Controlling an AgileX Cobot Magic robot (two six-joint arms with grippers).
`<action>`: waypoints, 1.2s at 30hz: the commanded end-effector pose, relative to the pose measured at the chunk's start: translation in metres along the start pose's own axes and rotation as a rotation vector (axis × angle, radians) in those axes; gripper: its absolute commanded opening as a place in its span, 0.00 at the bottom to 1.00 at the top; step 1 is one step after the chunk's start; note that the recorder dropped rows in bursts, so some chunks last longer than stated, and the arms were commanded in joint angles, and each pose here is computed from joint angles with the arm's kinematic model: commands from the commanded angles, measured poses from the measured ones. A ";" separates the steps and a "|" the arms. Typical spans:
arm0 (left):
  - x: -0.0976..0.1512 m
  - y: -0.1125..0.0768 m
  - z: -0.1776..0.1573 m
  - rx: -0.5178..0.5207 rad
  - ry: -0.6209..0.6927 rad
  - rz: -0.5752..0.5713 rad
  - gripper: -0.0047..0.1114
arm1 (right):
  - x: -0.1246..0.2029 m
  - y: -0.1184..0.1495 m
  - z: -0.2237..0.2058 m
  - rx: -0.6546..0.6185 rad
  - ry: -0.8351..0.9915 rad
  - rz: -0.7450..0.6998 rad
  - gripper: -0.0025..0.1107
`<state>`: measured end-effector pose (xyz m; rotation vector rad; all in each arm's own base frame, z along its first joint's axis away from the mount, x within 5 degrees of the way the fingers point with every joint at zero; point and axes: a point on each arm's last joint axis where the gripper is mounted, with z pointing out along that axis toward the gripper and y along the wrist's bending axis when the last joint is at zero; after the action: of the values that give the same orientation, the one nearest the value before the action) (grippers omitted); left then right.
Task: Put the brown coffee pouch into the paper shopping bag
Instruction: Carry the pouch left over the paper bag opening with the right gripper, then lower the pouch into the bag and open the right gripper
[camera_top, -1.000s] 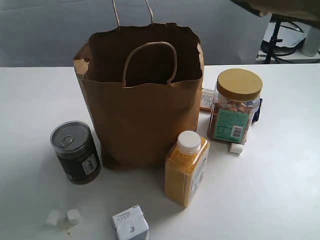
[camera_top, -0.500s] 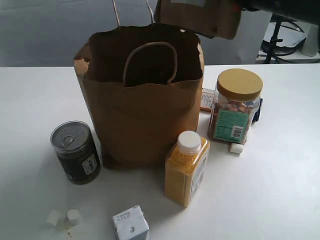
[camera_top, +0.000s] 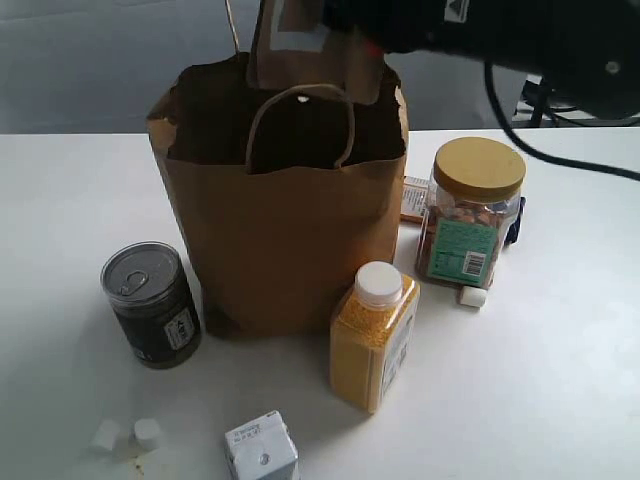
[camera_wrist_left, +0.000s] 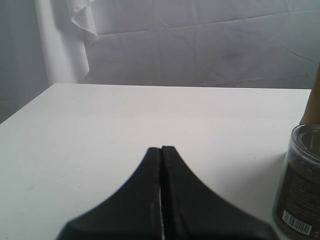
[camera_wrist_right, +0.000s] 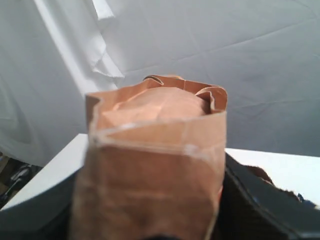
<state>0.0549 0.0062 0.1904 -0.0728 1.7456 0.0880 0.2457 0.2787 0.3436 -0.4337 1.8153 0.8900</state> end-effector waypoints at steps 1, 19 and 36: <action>0.001 0.000 0.000 -0.004 -0.004 0.000 0.04 | 0.005 0.000 0.011 -0.009 0.003 -0.005 0.02; 0.001 0.000 0.000 -0.004 -0.004 0.000 0.04 | 0.022 0.001 0.021 0.007 0.075 0.001 0.42; 0.001 0.000 0.000 -0.004 -0.004 0.000 0.04 | -0.008 0.026 -0.018 -0.040 0.014 -0.013 0.43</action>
<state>0.0549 0.0062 0.1904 -0.0728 1.7456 0.0880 0.2240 0.2853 0.3509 -0.4841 1.8460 0.9007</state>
